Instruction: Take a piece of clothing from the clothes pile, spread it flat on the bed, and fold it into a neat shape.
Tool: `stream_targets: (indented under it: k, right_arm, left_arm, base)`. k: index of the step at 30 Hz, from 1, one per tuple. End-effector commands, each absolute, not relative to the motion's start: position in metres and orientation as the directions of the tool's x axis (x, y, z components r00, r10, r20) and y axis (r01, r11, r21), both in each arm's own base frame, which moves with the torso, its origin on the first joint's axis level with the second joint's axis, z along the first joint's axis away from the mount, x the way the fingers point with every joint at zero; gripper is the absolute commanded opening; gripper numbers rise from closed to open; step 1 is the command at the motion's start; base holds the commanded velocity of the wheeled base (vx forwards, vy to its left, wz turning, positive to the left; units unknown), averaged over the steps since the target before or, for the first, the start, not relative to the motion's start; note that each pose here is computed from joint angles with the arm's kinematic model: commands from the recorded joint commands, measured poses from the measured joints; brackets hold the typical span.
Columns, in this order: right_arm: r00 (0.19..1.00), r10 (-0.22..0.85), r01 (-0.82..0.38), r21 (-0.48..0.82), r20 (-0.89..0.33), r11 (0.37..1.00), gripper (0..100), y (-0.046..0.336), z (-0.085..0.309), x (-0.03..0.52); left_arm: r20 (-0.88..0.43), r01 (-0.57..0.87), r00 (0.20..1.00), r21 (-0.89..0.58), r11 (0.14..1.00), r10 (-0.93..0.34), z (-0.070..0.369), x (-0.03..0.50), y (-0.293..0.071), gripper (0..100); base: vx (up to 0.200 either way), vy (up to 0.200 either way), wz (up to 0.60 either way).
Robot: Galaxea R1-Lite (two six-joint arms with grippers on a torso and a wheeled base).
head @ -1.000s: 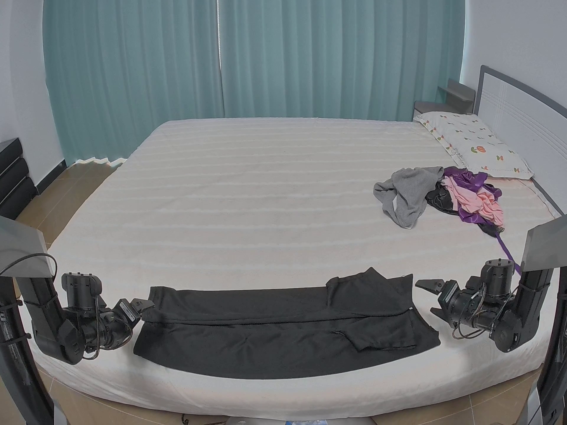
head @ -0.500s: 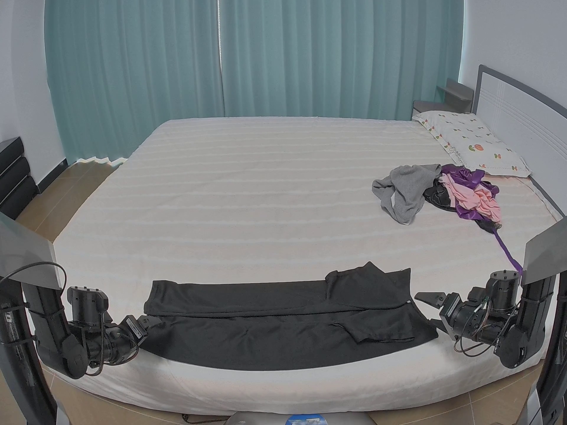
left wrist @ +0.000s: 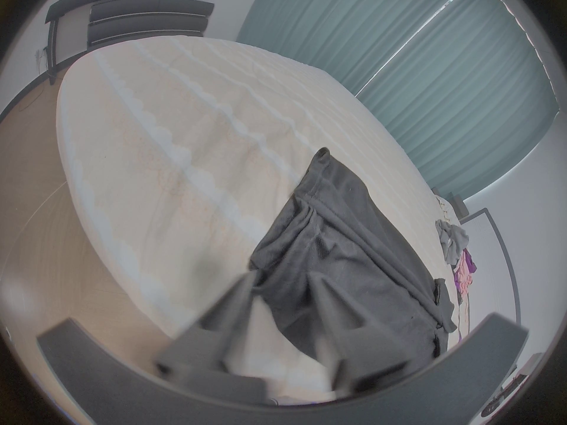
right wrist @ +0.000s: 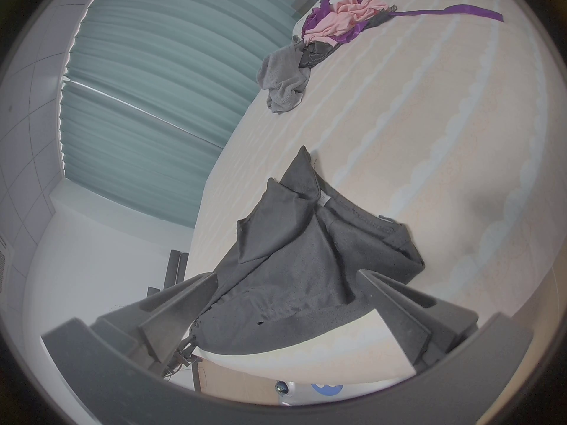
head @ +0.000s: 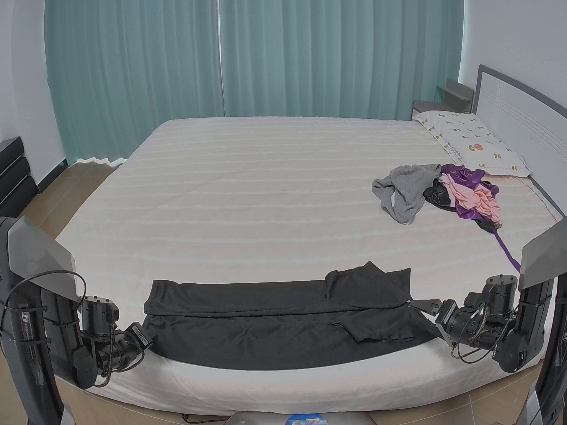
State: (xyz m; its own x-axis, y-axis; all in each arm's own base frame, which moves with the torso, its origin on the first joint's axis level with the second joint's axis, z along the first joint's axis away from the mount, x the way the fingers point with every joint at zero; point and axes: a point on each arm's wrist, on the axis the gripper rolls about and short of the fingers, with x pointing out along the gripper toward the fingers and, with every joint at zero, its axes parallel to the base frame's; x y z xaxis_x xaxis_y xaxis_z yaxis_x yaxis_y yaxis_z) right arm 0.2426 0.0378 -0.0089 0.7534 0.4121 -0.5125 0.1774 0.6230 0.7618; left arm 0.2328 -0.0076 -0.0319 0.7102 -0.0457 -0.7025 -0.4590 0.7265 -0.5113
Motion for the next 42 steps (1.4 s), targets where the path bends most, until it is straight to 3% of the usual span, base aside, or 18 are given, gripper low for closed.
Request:
stream_targets:
  k: [1,18,28,42]
  right_arm:
    - [0.747,0.419,0.174,0.759,-0.517,0.627,100,0.040,-0.010,0.239]
    - [0.714,0.425,0.158,0.719,-0.557,0.677,100,0.067,-0.012,0.226]
    - [0.751,0.369,0.178,0.706,-0.548,0.686,100,0.062,-0.005,0.225]
    - [0.685,0.295,0.341,0.651,-0.666,0.678,100,0.047,-0.028,0.212]
  left_arm:
    - [-0.740,-0.485,0.672,-0.482,0.730,-0.042,-0.040,0.222,-0.007,0]
    - [-0.759,-0.512,0.651,-0.448,0.733,-0.009,-0.040,0.213,-0.005,0]
    - [-0.750,-0.508,0.661,-0.461,0.728,-0.014,-0.041,0.215,-0.005,0]
    - [-0.749,-0.507,0.662,-0.463,0.727,-0.016,-0.041,0.216,-0.005,0]
  base:
    - [0.000,0.000,0.00]
    - [0.000,0.000,0.00]
    - [0.000,0.000,0.00]
    - [0.000,0.000,0.00]
